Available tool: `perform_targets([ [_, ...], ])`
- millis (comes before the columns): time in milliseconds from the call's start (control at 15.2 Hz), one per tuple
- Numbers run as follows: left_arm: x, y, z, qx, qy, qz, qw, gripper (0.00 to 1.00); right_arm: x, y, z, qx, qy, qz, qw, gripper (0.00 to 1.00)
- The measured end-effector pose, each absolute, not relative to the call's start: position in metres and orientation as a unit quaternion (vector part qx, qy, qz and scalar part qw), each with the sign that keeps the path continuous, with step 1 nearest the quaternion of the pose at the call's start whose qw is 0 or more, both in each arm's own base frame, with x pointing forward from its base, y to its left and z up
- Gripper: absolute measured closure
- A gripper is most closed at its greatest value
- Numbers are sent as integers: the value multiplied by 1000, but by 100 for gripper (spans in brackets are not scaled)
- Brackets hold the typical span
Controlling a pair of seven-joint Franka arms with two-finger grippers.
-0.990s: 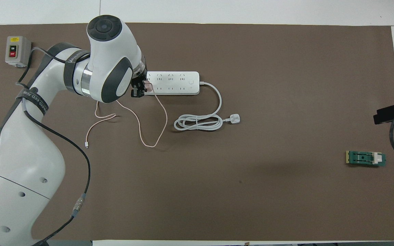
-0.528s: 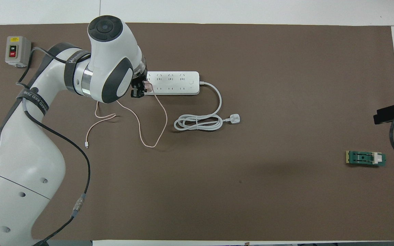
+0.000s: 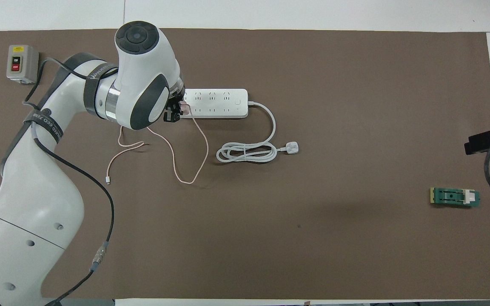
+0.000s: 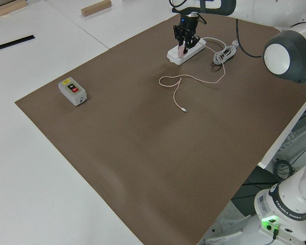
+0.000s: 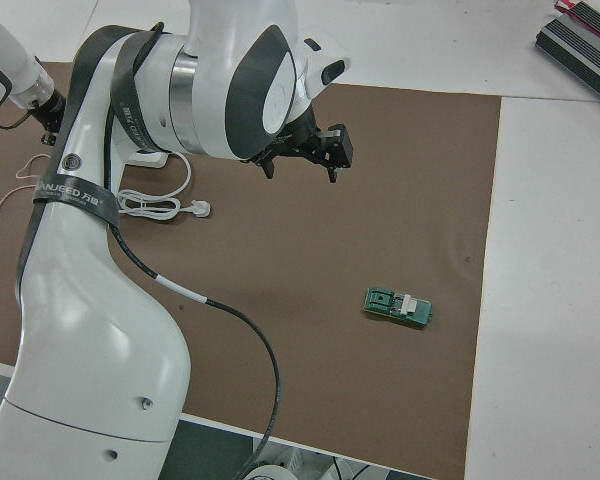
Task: Plug charger into power strip
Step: 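Press the charger prongs down into the socket with the left gripper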
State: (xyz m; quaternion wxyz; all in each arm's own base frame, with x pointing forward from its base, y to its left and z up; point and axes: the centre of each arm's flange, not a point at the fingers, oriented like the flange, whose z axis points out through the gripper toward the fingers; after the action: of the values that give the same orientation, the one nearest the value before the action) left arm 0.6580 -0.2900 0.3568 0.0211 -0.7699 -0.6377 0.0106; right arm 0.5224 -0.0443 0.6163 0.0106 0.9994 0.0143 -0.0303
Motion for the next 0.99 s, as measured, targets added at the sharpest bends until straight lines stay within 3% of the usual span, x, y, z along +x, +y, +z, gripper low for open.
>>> perform_targets([
  [990, 663, -284, 351, -763, -646, 18, 13, 69, 522, -44, 616, 999, 14, -30, 11, 0],
])
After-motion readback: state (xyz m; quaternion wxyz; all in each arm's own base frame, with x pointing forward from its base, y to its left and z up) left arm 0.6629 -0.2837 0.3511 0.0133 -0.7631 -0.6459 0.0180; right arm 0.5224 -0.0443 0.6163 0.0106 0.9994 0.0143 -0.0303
